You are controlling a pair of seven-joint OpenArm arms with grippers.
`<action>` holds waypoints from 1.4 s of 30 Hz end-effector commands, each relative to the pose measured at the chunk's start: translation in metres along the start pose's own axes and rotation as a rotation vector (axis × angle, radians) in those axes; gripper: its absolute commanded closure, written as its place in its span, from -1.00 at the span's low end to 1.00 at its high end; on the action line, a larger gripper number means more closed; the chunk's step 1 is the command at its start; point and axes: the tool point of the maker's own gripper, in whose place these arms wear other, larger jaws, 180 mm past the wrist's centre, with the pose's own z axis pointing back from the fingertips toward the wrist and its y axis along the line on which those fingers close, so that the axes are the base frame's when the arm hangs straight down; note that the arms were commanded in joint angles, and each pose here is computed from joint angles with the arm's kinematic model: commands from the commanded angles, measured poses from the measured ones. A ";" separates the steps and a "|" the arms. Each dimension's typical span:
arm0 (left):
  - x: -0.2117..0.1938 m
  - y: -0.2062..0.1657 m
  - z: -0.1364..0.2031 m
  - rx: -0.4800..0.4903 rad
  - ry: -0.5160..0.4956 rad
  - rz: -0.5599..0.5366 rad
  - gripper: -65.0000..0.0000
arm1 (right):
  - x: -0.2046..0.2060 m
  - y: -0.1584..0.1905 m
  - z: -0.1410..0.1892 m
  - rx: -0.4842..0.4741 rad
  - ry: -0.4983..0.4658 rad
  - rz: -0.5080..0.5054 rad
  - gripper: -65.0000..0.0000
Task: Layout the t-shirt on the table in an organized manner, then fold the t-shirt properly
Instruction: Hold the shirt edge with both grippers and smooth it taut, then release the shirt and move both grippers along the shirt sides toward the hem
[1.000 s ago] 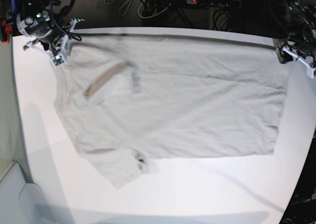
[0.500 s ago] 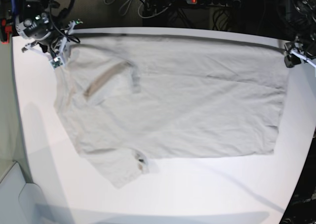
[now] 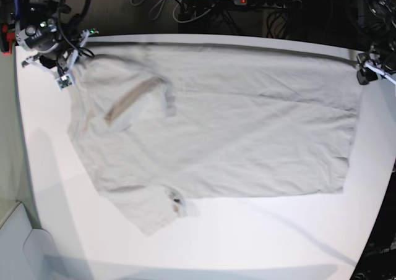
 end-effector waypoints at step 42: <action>0.131 -0.012 0.023 0.005 -0.326 -0.052 -0.39 | 0.271 -0.077 -0.075 0.148 -0.355 -0.145 0.44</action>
